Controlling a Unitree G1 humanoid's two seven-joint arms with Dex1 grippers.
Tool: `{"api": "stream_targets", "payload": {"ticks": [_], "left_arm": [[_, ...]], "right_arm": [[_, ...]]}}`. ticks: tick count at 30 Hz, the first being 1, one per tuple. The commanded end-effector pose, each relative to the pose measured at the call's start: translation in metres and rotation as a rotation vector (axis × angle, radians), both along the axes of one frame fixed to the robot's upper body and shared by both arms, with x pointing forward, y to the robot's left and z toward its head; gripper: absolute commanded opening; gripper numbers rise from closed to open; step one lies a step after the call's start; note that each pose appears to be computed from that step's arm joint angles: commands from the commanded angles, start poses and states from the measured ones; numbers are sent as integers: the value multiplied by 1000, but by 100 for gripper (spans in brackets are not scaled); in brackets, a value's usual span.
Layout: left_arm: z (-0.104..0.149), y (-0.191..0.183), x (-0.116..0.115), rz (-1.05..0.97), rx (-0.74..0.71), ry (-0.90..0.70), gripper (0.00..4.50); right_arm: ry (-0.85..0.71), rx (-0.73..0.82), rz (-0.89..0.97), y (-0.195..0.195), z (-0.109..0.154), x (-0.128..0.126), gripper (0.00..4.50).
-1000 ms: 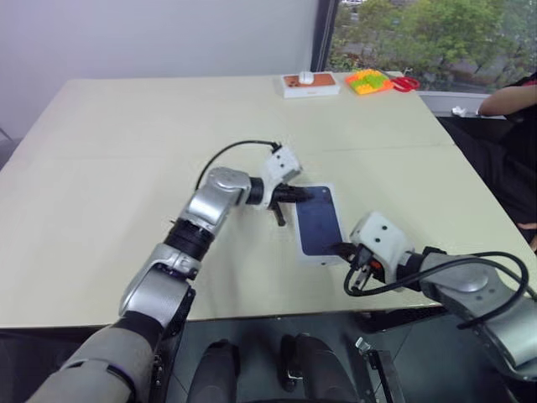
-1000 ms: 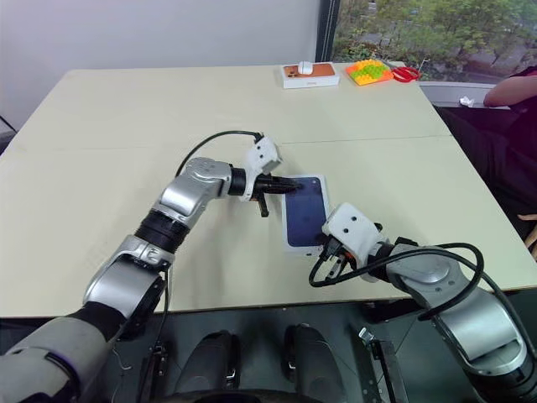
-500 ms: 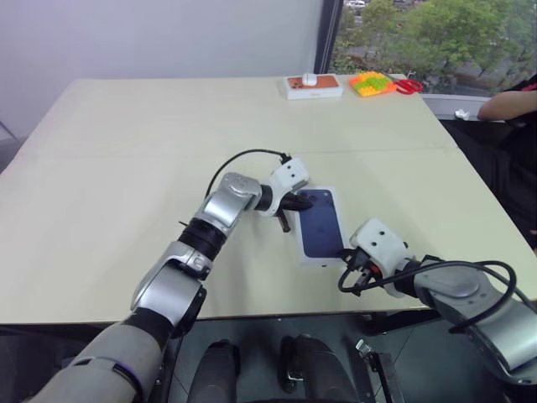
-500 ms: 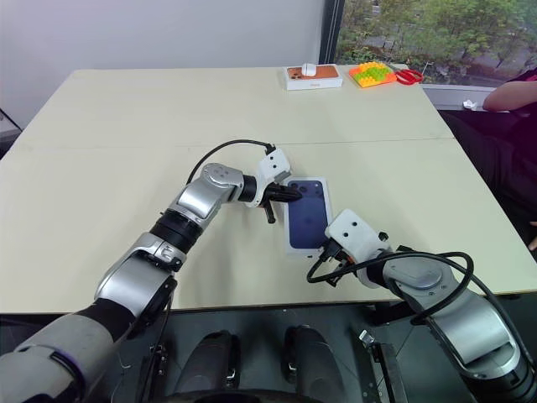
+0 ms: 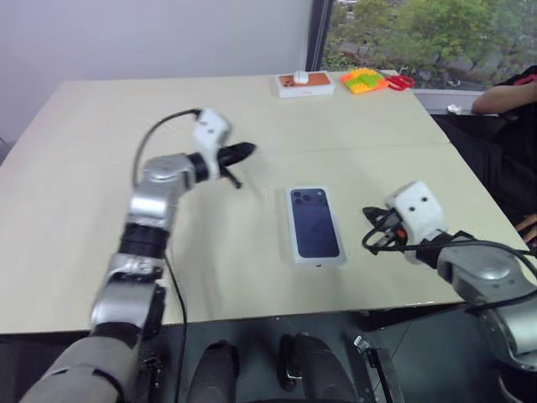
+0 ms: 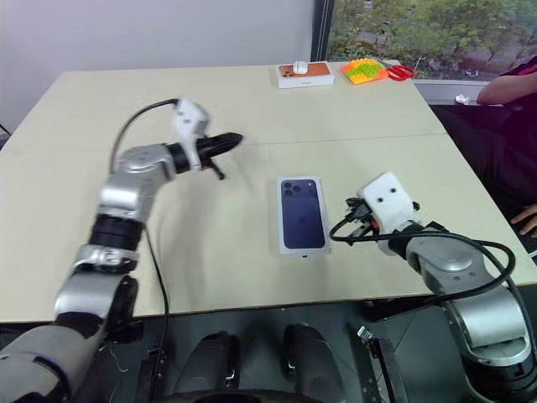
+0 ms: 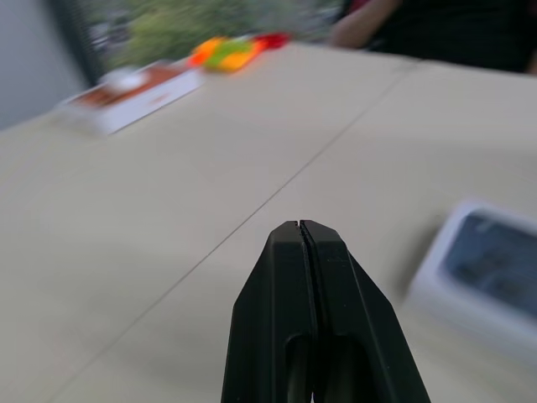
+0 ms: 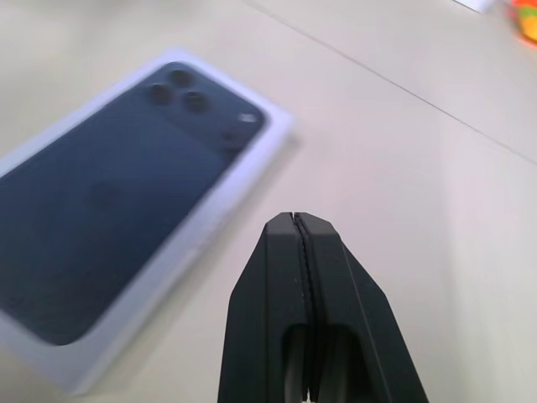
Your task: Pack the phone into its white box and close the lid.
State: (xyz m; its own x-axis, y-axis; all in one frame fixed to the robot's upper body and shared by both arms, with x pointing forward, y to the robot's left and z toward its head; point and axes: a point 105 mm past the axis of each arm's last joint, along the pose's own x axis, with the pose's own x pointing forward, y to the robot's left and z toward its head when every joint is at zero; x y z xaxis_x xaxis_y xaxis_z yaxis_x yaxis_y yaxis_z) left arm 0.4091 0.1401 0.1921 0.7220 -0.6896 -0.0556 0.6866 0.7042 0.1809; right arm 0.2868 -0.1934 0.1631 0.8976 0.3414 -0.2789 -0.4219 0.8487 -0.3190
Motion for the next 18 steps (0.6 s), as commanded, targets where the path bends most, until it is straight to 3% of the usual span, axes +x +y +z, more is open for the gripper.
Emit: {"api": "stream_targets", "payload": {"ticks": [1,4,9,18], "left_arm": [[-9,36,-25,13,-30,24,5],[-35,58,-50,34,-7,84,5],[-47,72,-73,56,15,109,5],[-53,83,-88,102,9,140,5]], "right_arm": [[-55,107,-17,-15,10,1,0],[-31,144,-28,-30,1,0,0],[3,144,48,-26,-6,-3,0],[15,167,168,-10,-11,-5,0]]}}
